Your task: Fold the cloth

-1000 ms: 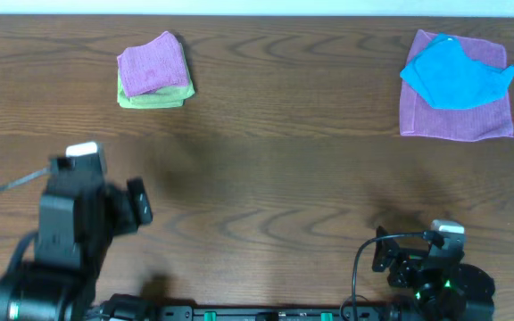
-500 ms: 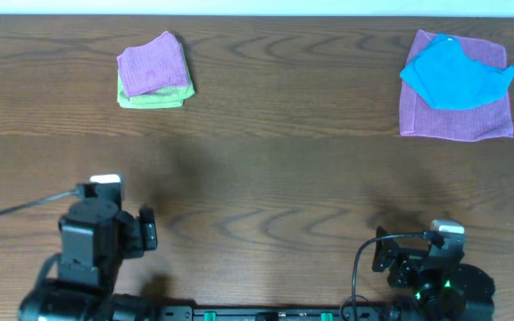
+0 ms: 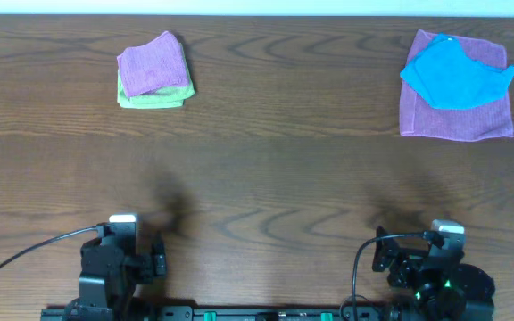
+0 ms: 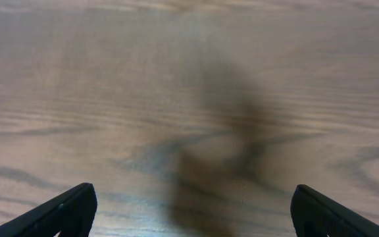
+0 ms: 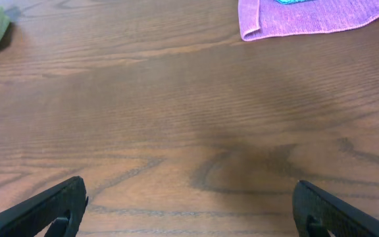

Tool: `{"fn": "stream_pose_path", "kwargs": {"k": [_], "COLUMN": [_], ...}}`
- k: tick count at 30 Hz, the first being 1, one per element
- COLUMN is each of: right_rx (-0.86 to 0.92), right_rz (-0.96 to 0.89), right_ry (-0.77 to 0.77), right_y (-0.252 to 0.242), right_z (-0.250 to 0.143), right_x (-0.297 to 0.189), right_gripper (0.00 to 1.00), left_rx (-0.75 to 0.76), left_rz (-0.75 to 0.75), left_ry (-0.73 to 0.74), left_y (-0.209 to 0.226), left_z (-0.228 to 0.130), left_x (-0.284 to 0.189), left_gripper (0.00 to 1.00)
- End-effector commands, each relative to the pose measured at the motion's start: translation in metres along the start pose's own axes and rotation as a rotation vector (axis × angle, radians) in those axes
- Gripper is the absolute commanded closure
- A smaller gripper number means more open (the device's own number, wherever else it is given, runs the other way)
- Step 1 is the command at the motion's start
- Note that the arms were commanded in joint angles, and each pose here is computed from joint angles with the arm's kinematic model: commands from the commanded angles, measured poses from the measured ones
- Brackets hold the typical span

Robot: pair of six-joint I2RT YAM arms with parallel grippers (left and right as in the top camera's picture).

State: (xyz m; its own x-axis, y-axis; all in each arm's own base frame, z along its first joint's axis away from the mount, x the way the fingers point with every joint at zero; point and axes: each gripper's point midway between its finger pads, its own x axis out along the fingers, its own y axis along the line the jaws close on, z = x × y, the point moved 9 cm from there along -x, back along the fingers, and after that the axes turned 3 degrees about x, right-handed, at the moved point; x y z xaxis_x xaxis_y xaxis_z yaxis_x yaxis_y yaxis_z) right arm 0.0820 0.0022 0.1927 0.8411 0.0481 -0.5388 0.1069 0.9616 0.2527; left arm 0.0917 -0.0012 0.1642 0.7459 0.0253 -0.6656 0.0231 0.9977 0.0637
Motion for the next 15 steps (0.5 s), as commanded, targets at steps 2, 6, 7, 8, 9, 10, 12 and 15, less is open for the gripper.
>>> {"fn": "stream_pose_path", "kwargs": {"k": [2, 6, 7, 8, 9, 10, 12, 15], "right_rx": [0.005, 0.005, 0.005, 0.005, 0.005, 0.005, 0.005, 0.005], "right_rz": [0.003, 0.003, 0.003, 0.003, 0.003, 0.003, 0.003, 0.003], "right_ry": [-0.006, -0.006, -0.006, -0.007, -0.006, -0.006, -0.006, -0.006], "right_y": [0.0, 0.0, 0.0, 0.0, 0.0, 0.0, 0.0, 0.0], "right_z": [0.0, 0.0, 0.0, 0.0, 0.0, 0.0, 0.0, 0.0], "right_x": [0.0, 0.0, 0.0, 0.0, 0.0, 0.0, 0.0, 0.0], "right_gripper": [0.01, 0.01, 0.01, 0.01, 0.01, 0.01, 0.01, 0.01], "left_rx": [0.015, -0.002, -0.001, -0.003, -0.009, -0.019, -0.028, -0.038], "left_rz": [-0.032, -0.02, -0.019, -0.017, -0.012, -0.008, -0.001, 0.005], "left_ry": [-0.019, -0.002, 0.001, 0.006, 0.012, 0.021, 0.039, 0.042], "left_y": [-0.001, 0.0, 0.0, 0.0, 0.0, 0.001, 0.001, 0.002], "left_z": [-0.011, -0.017, -0.017, -0.019, -0.02, -0.022, -0.026, -0.026], "left_x": [0.003, 0.005, 0.006, 0.007, 0.008, 0.009, 0.012, 0.013], "left_gripper": [0.05, 0.05, 0.05, 0.05, 0.05, 0.05, 0.05, 0.05]}}
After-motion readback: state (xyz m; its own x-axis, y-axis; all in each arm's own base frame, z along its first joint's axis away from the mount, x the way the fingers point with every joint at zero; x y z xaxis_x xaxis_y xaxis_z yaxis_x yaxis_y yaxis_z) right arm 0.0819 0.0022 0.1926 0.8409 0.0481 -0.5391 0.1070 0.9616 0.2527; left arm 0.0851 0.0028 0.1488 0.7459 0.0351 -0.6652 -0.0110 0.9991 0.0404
